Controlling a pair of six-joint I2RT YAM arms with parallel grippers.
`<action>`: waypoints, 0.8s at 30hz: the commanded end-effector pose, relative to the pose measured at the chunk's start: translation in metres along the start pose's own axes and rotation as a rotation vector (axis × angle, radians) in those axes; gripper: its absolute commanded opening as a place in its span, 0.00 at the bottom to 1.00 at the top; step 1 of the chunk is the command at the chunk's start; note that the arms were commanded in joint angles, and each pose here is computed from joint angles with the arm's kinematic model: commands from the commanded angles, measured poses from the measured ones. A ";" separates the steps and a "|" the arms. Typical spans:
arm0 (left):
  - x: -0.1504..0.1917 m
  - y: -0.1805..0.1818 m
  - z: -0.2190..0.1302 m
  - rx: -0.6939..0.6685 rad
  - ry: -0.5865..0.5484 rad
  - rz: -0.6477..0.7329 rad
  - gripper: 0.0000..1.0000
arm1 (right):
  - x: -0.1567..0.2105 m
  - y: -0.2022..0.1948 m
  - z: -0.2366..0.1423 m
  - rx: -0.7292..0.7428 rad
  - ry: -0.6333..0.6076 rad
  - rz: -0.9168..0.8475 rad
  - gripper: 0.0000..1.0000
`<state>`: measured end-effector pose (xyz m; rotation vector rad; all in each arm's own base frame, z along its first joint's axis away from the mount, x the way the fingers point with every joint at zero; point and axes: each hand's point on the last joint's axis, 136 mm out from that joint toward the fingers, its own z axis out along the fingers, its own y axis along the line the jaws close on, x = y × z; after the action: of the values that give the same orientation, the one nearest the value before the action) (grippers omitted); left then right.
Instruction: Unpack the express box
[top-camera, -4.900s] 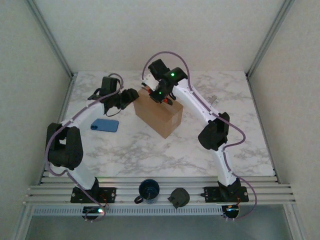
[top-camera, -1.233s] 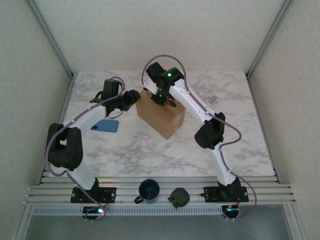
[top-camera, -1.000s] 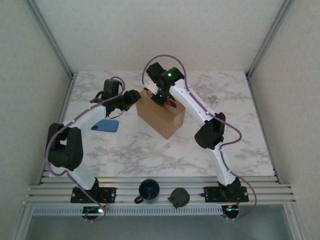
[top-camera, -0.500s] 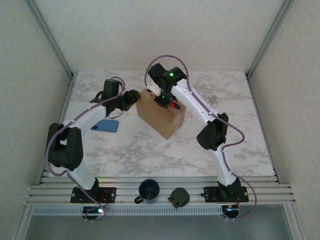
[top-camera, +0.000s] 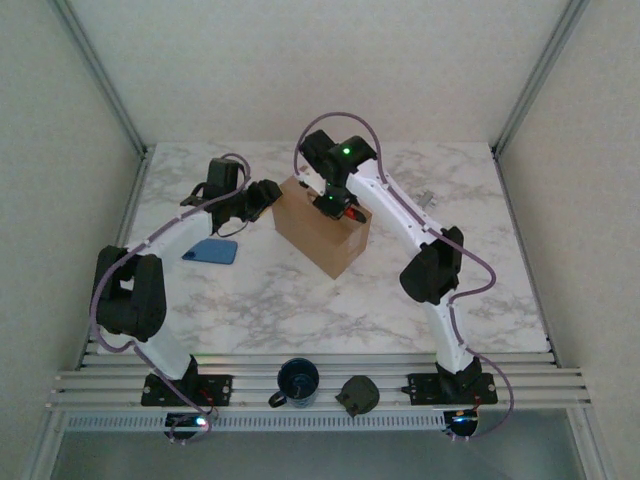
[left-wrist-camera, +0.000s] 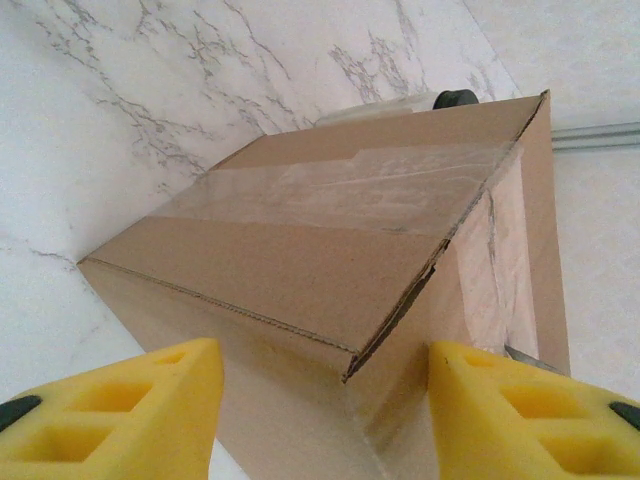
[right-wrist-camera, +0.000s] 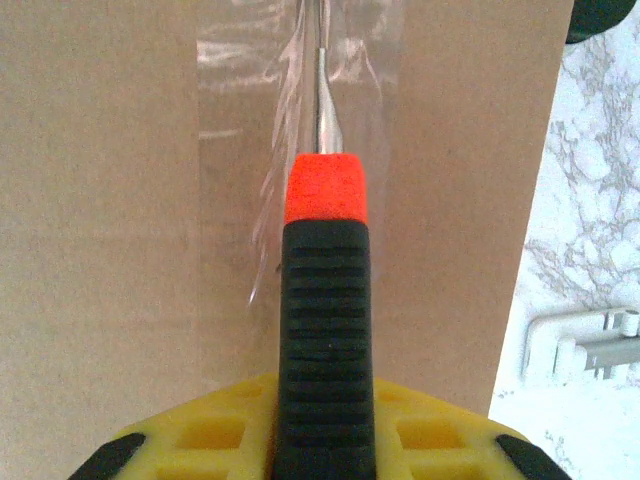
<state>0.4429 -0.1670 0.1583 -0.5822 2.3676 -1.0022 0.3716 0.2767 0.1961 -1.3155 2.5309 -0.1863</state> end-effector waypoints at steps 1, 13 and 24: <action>0.015 0.056 0.012 -0.185 0.027 -0.064 0.54 | 0.053 -0.005 -0.007 0.022 0.190 0.005 0.00; 0.014 0.057 0.010 -0.187 0.021 -0.066 0.54 | 0.073 0.000 -0.012 0.015 0.221 0.015 0.00; 0.012 0.061 0.008 -0.195 0.017 -0.072 0.54 | 0.091 0.007 -0.017 0.002 0.244 0.024 0.00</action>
<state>0.4427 -0.1675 0.1577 -0.5803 2.3671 -1.0031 0.3407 0.2459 0.1999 -1.2836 2.5944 -0.2259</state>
